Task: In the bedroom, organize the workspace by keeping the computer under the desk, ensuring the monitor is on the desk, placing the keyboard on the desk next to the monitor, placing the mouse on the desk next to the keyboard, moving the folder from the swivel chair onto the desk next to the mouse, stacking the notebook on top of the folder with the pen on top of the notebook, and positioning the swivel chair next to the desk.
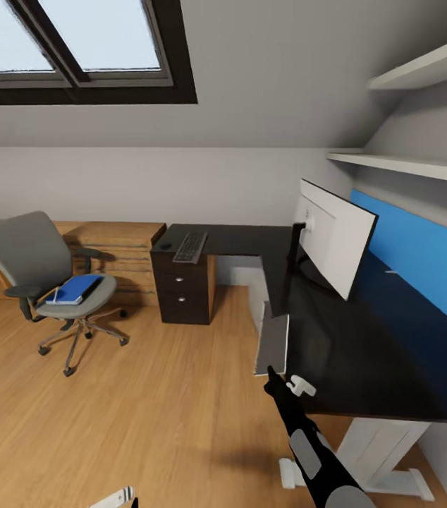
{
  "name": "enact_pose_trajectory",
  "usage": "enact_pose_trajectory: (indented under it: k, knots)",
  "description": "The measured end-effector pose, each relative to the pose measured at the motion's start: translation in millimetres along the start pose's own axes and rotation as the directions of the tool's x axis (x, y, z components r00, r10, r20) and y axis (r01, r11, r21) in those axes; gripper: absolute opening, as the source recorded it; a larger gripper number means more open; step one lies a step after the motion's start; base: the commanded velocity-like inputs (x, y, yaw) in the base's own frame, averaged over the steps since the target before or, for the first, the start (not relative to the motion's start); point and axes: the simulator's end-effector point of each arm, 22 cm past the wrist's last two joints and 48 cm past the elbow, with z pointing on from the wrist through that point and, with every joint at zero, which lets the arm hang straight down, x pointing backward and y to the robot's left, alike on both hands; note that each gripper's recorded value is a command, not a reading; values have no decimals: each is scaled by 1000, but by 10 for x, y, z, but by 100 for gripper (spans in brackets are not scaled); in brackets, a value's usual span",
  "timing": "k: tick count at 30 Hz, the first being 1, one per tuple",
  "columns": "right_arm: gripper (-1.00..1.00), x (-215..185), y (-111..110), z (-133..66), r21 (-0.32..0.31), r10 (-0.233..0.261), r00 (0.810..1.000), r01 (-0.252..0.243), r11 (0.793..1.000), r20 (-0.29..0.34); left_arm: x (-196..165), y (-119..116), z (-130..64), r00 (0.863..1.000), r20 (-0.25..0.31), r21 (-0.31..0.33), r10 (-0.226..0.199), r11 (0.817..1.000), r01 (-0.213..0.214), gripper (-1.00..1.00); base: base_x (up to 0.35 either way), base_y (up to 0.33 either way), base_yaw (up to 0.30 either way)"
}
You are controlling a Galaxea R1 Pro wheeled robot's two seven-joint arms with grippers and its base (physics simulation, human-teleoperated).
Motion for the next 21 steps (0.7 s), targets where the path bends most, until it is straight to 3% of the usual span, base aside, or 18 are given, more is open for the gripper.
enact_pose_trajectory:
  k: [21]
  knots:
    - [-100,-21,2,3,0,3,1000,-3,1000,6,-6,32,5,1000,0,-9,-5,1000,5,100,179,305,5]
